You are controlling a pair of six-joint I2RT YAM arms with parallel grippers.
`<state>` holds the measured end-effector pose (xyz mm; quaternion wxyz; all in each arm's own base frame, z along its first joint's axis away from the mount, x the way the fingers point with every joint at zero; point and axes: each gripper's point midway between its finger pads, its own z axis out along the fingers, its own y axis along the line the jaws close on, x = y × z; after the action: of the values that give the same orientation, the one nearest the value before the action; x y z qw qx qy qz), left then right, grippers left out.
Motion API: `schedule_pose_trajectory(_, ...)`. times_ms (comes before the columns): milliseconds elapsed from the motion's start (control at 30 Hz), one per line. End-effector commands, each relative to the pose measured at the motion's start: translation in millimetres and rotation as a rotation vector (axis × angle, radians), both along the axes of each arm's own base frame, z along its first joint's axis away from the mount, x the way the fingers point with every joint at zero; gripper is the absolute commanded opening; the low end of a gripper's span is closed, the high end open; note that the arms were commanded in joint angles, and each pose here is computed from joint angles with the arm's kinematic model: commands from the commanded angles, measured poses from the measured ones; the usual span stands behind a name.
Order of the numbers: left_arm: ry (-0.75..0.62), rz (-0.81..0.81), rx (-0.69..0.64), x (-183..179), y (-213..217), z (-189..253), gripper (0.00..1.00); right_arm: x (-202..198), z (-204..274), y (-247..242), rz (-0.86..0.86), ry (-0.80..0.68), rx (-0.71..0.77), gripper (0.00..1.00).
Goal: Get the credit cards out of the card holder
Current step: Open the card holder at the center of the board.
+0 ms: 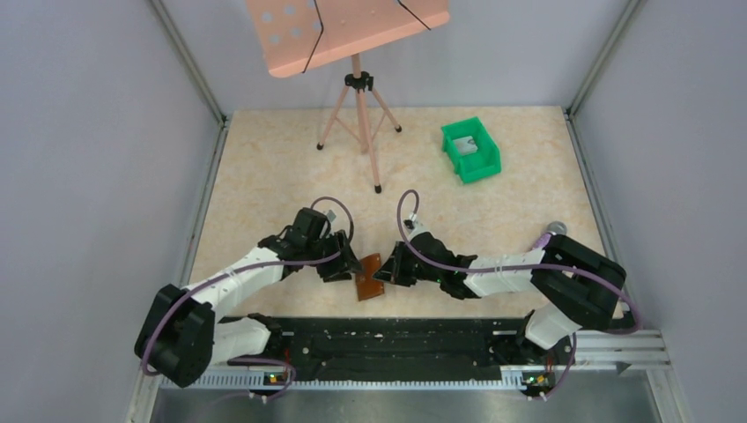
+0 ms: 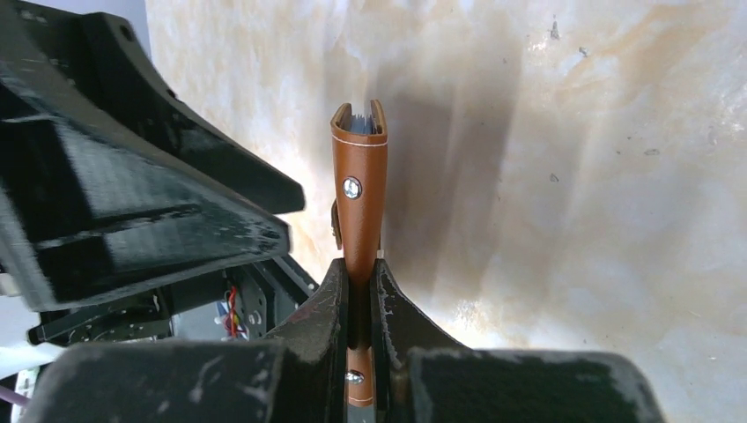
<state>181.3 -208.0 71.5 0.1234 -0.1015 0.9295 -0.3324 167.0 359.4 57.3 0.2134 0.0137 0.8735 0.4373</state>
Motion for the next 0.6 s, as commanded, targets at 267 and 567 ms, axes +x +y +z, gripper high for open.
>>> schedule_pose_trajectory(267, 0.028, -0.049, 0.028, 4, -26, -11, 0.47, 6, 39, 21, 0.025, -0.097, 0.057, 0.00)
schedule_pose_trajectory(567, 0.081, -0.040, 0.120, 0, -18, -37, 0.41, 3, 40, 20, 0.031, -0.111, 0.049, 0.00)
